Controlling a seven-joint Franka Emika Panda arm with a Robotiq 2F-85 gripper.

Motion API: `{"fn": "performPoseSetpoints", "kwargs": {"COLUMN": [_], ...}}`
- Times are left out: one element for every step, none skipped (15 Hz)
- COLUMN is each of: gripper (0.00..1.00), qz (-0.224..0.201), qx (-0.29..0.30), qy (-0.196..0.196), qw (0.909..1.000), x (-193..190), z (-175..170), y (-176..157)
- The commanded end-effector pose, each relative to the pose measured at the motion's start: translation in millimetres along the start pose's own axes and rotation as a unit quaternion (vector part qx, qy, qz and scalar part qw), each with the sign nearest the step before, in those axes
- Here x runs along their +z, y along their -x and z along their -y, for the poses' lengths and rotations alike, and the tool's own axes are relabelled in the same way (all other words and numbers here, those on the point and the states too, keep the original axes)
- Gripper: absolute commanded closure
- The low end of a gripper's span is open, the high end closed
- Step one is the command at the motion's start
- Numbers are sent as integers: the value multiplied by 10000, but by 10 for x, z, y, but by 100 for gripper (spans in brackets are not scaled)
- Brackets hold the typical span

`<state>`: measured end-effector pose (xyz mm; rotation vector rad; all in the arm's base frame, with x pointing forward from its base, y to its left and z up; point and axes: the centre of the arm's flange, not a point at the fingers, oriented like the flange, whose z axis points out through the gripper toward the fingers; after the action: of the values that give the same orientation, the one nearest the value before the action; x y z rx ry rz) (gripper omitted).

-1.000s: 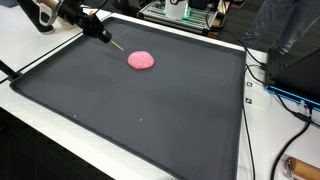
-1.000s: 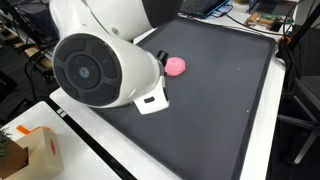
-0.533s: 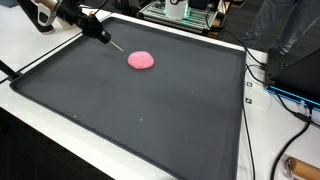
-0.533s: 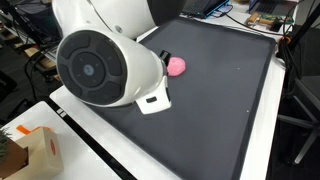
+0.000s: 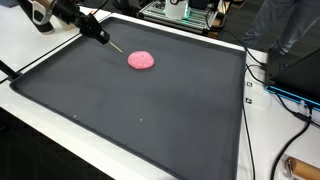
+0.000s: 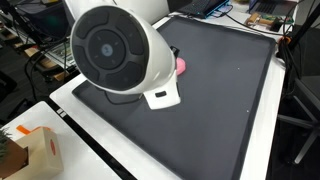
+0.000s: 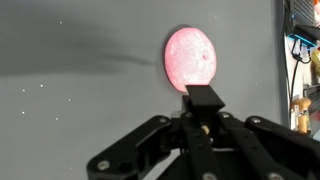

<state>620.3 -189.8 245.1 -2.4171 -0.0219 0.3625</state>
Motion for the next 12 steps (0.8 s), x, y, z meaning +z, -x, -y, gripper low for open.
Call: {"fn": "performPoseSetpoints", "kwargs": {"gripper": [97,97,97,97,97,97,97,97,97,97,97,97], "qz": [-1,10,21,29,35,35,34,35,51,78,98,119], "qx": [75,68,71,49,51,36,22,27,6,-6,-33,-50], "qy": [130,154,173,199,250,327,372,465,521,606,694,815], "qw": [9999,9999,9998,9998,9997,9995,9993,9989,9986,9981,9975,9966], "x": [-11,-10,-8,-6,-3,0,0,-3,-8,-11,-19,-25], "z": [184,237,306,372,439,513,579,654,721,802,871,952], "y": [-54,-63,-66,-68,-69,-67,-67,-64,-62,-56,-52,-50]}}
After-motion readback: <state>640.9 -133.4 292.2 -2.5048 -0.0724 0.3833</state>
